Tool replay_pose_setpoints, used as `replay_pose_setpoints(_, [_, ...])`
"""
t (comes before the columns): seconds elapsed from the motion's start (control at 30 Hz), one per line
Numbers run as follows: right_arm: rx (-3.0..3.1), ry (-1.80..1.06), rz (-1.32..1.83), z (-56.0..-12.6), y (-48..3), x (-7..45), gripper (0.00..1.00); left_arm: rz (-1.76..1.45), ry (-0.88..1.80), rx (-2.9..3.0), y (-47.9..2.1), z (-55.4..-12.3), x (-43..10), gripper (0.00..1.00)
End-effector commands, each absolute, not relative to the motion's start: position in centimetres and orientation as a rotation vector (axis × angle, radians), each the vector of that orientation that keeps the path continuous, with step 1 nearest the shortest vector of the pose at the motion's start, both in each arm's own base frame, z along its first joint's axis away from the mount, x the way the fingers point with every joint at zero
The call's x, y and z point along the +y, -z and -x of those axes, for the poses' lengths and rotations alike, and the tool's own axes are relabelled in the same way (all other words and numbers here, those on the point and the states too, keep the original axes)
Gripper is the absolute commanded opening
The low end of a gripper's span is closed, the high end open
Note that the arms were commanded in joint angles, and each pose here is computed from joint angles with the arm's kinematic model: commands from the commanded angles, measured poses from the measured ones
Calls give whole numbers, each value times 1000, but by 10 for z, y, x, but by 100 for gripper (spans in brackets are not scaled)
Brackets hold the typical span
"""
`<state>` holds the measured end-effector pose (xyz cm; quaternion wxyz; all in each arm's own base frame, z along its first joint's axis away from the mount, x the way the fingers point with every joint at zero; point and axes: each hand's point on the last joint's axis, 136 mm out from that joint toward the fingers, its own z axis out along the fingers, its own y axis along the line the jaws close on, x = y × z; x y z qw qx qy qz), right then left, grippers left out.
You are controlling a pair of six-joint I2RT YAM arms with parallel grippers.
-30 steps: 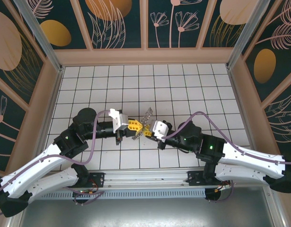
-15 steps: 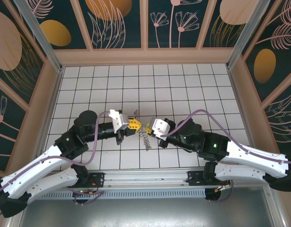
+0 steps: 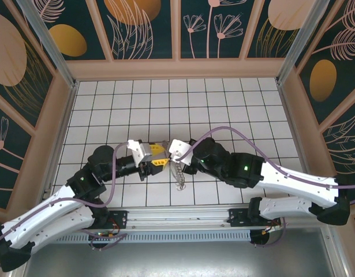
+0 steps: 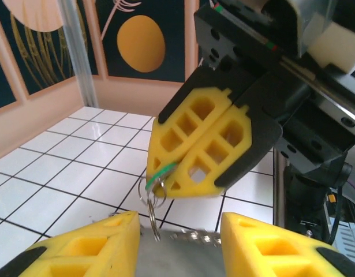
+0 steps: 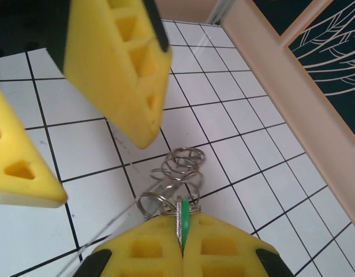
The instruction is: Put the keys on the keyring
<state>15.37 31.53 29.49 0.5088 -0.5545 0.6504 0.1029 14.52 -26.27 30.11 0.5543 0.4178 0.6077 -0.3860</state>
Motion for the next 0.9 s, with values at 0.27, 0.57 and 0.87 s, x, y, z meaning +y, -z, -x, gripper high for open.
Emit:
replay_pose_setpoints(0.27, [1724,-33,1298,-209,-316,303,0,-641,803,1470,-320,-172,-220,43])
replay_pose_setpoints(0.57, [1935,-33,1308,-274,-273,341,0,-461,699,1659,-269,-197,-200,49])
replay_pose_setpoints(0.87, [1994,-203,1262,-339,-248,387,0,-290,600,1766,-240,-209,-172,51])
